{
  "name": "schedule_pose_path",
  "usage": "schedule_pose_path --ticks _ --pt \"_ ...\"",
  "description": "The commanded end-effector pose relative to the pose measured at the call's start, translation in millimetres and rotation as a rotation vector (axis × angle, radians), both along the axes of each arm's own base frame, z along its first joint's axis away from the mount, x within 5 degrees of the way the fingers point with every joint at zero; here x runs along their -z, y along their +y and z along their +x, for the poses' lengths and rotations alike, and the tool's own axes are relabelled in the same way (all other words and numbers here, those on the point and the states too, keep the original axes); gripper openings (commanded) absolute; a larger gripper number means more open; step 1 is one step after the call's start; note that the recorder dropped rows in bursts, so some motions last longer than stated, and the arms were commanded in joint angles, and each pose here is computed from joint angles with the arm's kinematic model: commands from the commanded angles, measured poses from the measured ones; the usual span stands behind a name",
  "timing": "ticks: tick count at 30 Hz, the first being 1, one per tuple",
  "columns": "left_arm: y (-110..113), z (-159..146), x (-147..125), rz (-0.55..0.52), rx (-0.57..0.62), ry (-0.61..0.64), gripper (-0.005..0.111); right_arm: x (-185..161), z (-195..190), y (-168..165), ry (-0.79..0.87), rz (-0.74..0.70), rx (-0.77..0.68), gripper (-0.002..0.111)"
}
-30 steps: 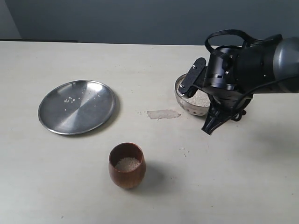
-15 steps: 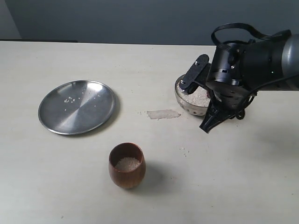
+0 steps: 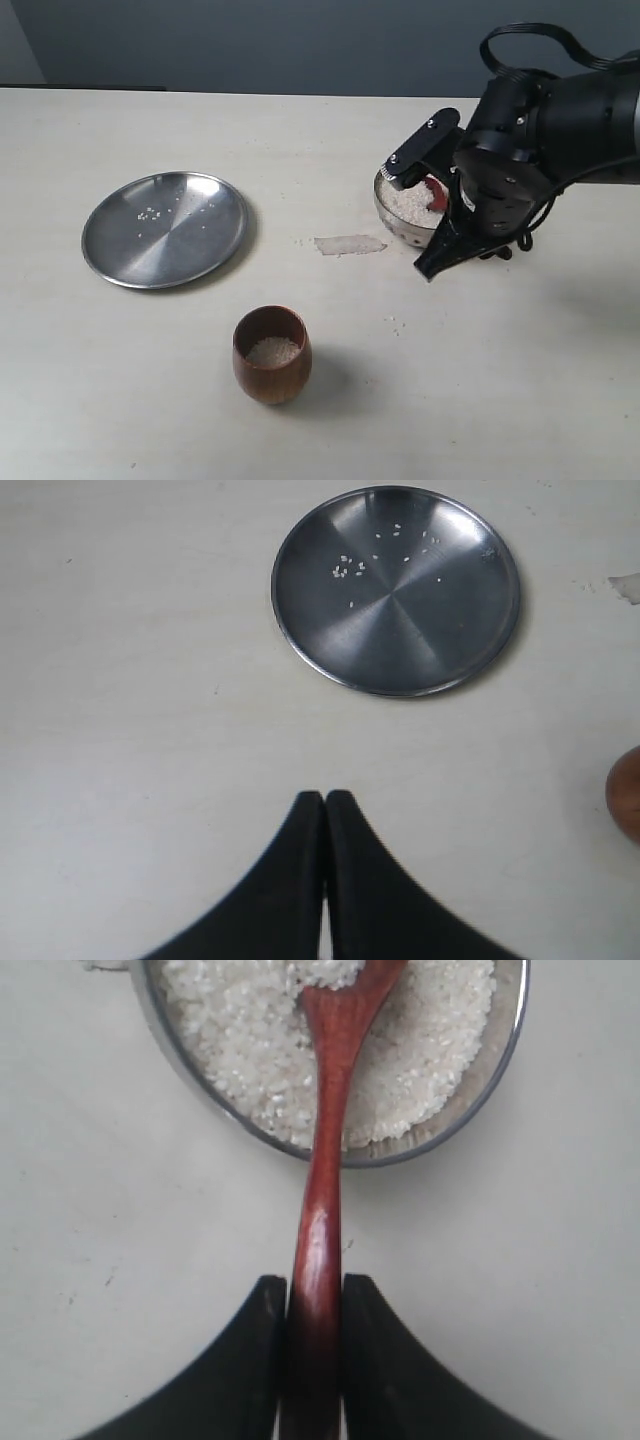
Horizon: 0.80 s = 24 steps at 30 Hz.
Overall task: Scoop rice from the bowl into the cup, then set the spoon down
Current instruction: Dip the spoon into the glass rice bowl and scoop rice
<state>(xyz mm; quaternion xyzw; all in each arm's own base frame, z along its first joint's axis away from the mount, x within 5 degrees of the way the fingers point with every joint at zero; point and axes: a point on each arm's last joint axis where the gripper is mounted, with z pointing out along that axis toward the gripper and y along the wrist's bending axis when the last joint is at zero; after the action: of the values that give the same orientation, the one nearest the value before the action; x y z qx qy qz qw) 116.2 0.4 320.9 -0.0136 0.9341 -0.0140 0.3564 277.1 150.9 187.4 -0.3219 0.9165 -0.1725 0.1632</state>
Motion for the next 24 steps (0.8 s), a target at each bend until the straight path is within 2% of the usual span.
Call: schedule_pose_path --ticks 1,10,18,24 --pt "1 1 -2 0.002 -0.003 -0.010 0.000 -2 4 -12 0.025 0.071 0.105 -0.001" --pt "0 1 -2 0.000 -0.002 -0.011 0.000 -9 4 -10 0.011 0.173 0.142 -0.001" --pt "0 1 -2 0.000 -0.002 -0.011 0.000 -14 1 -12 0.014 0.169 0.152 -0.001" --pt "0 1 -2 0.000 -0.002 -0.011 0.000 -17 -1 -11 0.015 0.237 0.218 -0.001"
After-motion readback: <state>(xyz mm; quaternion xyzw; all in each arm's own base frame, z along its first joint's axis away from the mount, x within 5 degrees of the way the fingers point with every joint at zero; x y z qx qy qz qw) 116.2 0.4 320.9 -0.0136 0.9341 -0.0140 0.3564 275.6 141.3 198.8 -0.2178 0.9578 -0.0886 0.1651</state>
